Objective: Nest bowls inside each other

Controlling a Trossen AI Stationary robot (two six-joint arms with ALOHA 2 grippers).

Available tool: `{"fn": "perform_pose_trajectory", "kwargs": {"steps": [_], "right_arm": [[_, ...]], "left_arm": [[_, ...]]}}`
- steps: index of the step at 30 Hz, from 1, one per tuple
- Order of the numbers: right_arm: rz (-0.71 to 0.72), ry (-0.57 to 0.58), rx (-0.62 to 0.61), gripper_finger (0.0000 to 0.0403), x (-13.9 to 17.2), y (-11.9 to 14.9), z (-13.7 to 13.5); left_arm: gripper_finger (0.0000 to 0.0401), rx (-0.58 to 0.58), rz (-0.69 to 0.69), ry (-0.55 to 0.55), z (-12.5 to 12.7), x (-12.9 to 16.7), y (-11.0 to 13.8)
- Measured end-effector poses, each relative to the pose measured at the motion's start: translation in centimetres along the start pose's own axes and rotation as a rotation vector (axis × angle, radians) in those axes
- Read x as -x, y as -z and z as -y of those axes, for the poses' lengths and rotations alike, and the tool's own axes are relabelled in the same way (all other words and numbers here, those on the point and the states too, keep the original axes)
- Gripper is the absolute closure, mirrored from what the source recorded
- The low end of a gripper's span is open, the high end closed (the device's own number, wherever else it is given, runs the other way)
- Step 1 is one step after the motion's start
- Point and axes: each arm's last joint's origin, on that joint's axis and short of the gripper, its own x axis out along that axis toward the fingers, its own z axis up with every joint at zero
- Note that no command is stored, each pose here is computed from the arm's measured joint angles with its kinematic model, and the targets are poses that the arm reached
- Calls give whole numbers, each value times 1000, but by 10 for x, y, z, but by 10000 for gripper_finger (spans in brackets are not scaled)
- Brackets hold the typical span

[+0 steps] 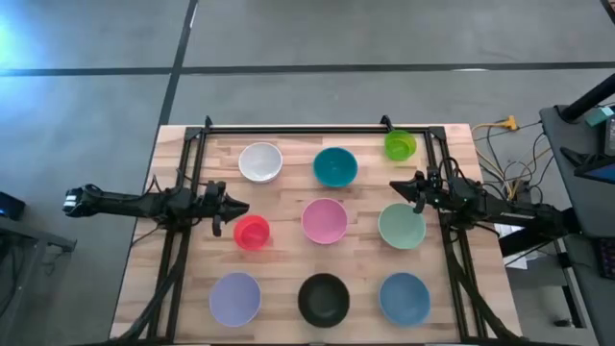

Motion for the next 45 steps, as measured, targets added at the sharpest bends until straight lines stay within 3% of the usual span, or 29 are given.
{"fn": "perform_pose_trajectory", "kwargs": {"steps": [45], "right_arm": [[13, -9, -6, 394, 0, -1, -1]], "left_arm": [[345, 0, 0, 0, 0, 0, 0]]}}
